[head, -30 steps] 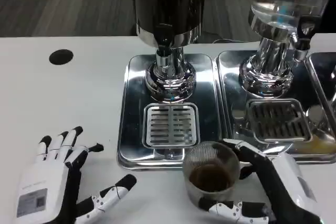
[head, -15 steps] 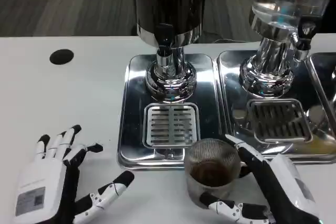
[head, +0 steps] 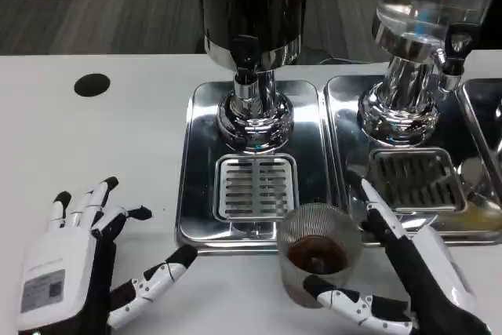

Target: Grasp the cup under the faucet to collect the drink, then remove the cup.

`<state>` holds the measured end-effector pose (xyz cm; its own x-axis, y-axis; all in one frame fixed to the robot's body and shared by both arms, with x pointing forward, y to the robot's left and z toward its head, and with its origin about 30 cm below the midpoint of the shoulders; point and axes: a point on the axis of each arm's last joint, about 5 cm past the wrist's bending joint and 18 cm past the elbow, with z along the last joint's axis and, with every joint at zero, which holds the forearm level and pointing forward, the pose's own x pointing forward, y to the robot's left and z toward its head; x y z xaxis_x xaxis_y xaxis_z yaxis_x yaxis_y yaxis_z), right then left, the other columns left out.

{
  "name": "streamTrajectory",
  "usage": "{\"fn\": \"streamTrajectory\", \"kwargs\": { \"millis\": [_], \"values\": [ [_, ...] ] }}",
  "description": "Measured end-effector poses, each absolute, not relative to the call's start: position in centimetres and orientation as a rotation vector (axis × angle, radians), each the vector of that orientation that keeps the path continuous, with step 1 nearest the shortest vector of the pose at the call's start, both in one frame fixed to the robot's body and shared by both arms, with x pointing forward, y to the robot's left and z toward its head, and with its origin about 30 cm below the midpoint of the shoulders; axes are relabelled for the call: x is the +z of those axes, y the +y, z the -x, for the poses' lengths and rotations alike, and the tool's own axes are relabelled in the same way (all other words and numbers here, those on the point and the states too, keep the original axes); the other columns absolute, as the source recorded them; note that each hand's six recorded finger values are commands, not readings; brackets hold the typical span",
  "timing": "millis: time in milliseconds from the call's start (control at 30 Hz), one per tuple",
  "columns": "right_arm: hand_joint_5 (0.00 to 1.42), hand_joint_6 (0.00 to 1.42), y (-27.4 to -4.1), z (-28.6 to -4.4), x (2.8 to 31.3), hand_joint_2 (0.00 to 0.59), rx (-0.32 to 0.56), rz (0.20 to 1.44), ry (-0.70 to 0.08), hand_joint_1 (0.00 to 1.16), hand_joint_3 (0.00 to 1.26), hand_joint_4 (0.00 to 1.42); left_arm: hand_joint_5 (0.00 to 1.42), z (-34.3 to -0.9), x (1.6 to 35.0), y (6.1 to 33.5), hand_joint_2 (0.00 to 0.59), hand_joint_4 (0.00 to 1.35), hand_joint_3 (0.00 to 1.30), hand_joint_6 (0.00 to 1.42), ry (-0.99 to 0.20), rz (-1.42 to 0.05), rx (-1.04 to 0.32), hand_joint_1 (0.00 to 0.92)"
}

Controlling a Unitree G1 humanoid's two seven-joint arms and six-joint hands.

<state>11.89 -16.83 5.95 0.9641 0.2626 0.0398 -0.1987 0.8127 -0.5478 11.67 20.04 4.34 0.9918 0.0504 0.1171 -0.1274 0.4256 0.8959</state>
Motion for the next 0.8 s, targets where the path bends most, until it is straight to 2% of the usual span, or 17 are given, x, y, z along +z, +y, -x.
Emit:
{"fn": "streamTrajectory", "kwargs": {
  "millis": [167, 267, 300, 333, 400, 467, 500, 600, 633, 767, 800],
  "values": [
    [0.00, 0.00, -18.3, -11.6, 6.7, 0.164, 0.162, 0.476, -0.125, 0.63, 0.00, 0.00, 0.11, -11.7, 4.3, 19.9, 0.102, 0.00, 0.43, 0.00, -0.070, -1.127, 0.093, 0.000],
    [0.00, 0.00, -18.8, -11.8, 7.2, 0.198, 0.153, 0.459, -0.137, 0.53, 0.00, 0.00, 0.09, -11.7, 4.3, 19.7, 0.105, 0.00, 0.42, 0.00, -0.072, -1.124, 0.084, 0.000],
    [0.00, 0.00, -18.9, -11.8, 7.2, 0.232, 0.153, 0.454, -0.135, 0.43, 0.00, 0.00, 0.09, -11.7, 4.3, 19.7, 0.104, 0.00, 0.40, 0.00, -0.072, -1.123, 0.081, 0.000],
    [0.00, 0.00, -19.0, -11.8, 7.2, 0.301, 0.154, 0.442, -0.131, 0.33, 0.00, 0.00, 0.09, -11.7, 4.2, 19.7, 0.108, 0.00, 0.38, 0.00, -0.072, -1.122, 0.080, 0.000],
    [0.00, 0.00, -19.2, -11.8, 7.3, 0.407, 0.147, 0.436, -0.129, 0.22, 0.00, 0.00, 0.09, -11.7, 4.2, 19.7, 0.108, 0.00, 0.36, 0.00, -0.072, -1.122, 0.080, 0.000],
    [0.00, 0.00, -19.9, -11.9, 7.5, 0.486, 0.019, 0.420, -0.146, 0.13, 0.00, 0.00, 0.08, -11.7, 4.2, 19.7, 0.124, 0.00, 0.33, 0.00, -0.070, -1.126, 0.082, 0.000],
    [0.00, 0.00, -20.0, -11.9, 7.6, 0.512, -0.008, 0.458, -0.147, 0.10, 0.00, 0.00, 0.08, -11.7, 4.2, 19.7, 0.125, 0.00, 0.31, 0.00, -0.066, -1.131, 0.086, 0.000],
    [0.00, 0.00, -20.3, -12.3, 7.7, 0.556, -0.101, 0.700, -0.139, 0.07, 0.04, 0.00, 0.08, -11.7, 4.2, 19.5, 0.121, 0.00, 0.24, 0.00, -0.049, -1.132, 0.101, 0.000],
    [0.00, 0.00, -20.3, -12.6, 7.6, 0.571, -0.120, 0.825, -0.135, 0.06, 0.06, 0.00, 0.08, -11.6, 4.2, 19.5, 0.113, 0.00, 0.22, 0.00, -0.051, -1.134, 0.100, 0.000],
    [0.00, 0.00, -20.3, -13.3, 7.1, 0.580, -0.141, 1.125, -0.174, 0.05, 0.07, 0.00, 0.08, -10.9, 3.8, 19.2, 0.101, 0.00, 0.14, 0.00, -0.085, -1.149, 0.097, 0.000],
    [0.00, 0.00, -20.3, -13.3, 6.9, 0.579, -0.137, 1.169, -0.179, 0.04, 0.07, 0.00, 0.08, -10.8, 3.8, 19.1, 0.096, 0.00, 0.13, 0.00, -0.092, -1.146, 0.095, 0.000]
  ]
}}
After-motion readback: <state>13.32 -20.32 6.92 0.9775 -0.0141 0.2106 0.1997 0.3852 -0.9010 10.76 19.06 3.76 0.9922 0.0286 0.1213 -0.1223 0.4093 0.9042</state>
